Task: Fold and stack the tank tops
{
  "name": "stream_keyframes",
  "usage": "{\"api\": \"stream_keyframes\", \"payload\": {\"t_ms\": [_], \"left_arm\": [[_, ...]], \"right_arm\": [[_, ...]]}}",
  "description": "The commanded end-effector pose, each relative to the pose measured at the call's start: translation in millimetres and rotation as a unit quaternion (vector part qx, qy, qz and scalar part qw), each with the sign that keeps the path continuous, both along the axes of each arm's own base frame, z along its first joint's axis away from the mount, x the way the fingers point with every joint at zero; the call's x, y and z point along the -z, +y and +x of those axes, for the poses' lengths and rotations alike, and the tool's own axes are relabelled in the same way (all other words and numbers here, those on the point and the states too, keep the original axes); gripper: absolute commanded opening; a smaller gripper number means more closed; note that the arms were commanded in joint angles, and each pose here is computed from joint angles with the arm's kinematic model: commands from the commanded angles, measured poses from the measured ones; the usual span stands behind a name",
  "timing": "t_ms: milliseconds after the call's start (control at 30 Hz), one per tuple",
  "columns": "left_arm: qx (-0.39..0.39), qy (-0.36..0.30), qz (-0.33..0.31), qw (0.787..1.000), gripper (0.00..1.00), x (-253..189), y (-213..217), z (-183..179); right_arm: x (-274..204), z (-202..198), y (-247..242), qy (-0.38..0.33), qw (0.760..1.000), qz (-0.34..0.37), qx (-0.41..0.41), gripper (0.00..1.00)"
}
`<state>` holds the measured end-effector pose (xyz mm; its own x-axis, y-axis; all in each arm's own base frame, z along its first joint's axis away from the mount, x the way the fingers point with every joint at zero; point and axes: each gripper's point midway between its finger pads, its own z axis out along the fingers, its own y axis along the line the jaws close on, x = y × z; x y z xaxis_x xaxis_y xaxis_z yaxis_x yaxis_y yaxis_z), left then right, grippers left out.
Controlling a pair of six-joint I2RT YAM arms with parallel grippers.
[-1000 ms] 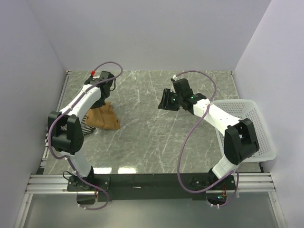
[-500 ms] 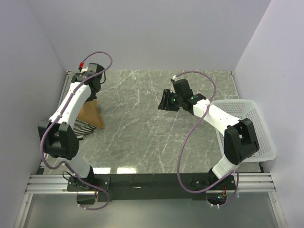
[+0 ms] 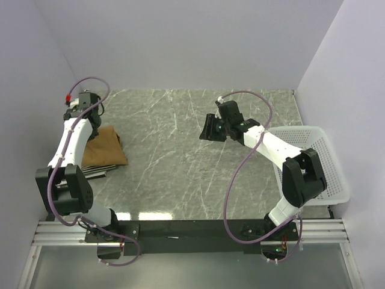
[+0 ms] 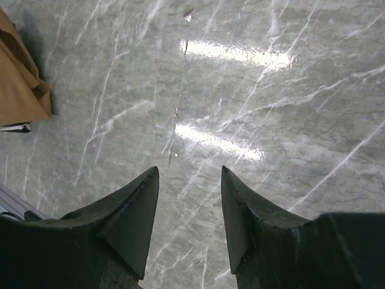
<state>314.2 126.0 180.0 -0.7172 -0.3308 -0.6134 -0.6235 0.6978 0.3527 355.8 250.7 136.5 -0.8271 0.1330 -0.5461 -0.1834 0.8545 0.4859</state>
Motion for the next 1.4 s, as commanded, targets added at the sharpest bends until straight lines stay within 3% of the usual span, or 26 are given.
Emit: {"api": "stream_keyframes", "payload": {"t_ms": [0, 67, 167, 300, 367, 467, 633, 733, 833, 967, 1000, 1067, 1100, 1200, 1267, 1367], "left_arm": [[-0.035, -0.070, -0.009, 0.997, 0.01, -9, 23, 8], [-0.055, -0.077, -0.012, 0.995, 0.01, -6, 32, 9], [-0.093, -0.078, -0.016, 0.992, 0.20, 4, 45, 9], [-0.122, -0.095, -0.043, 0.987, 0.62, 14, 54, 13], [-0.129, -0.115, -0.055, 0.983, 0.90, 10, 54, 19], [-0.139, -0.157, -0.061, 0.976, 0.99, -5, 54, 25], [-0.102, -0.249, -0.102, 0.958, 0.99, -47, 33, 37], [-0.030, -0.291, -0.158, 0.943, 0.99, -55, -8, 39], [0.076, -0.353, -0.227, 0.905, 0.99, -79, -72, 42], [0.176, -0.345, -0.286, 0.876, 0.99, -63, -170, 27], [0.228, -0.352, -0.315, 0.851, 0.99, -72, -212, 19], [0.254, -0.344, -0.331, 0.842, 0.99, -60, -243, 6], [0.291, -0.338, -0.350, 0.824, 0.99, -60, -273, -8], [0.340, -0.318, -0.362, 0.807, 0.99, -42, -316, -29], [0.348, -0.309, -0.349, 0.814, 0.99, -31, -327, -36], [0.390, -0.283, -0.353, 0.802, 0.99, -19, -357, -55]], "right_arm": [[1, 3, 6, -0.009, 1.000, 0.006, -0.009, 0.53], [2, 3, 6, -0.009, 1.000, 0.006, -0.008, 0.53], [4, 3, 7, -0.006, 1.000, 0.006, -0.010, 0.53], [7, 3, 8, -0.003, 1.000, 0.005, -0.012, 0.53], [7, 4, 8, -0.004, 1.000, 0.004, -0.012, 0.53], [6, 4, 7, -0.008, 1.000, 0.000, -0.009, 0.53], [-2, 4, 1, -0.027, 1.000, -0.004, 0.008, 0.54], [-10, 5, -7, -0.043, 0.999, -0.006, 0.028, 0.54], [-22, 1, -18, -0.065, 0.996, -0.001, 0.057, 0.58], [-44, -15, -42, -0.109, 0.989, 0.006, 0.096, 0.64], [-48, -17, -48, -0.119, 0.987, 0.003, 0.106, 0.71], [-59, -29, -67, -0.148, 0.980, 0.001, 0.132, 0.81], [-61, -33, -73, -0.156, 0.978, 0.002, 0.140, 0.86], [-69, -53, -94, -0.181, 0.969, 0.010, 0.166, 0.88], [-71, -67, -112, -0.199, 0.961, 0.014, 0.192, 0.90], [-74, -84, -132, -0.220, 0.950, 0.020, 0.222, 0.94]]}}
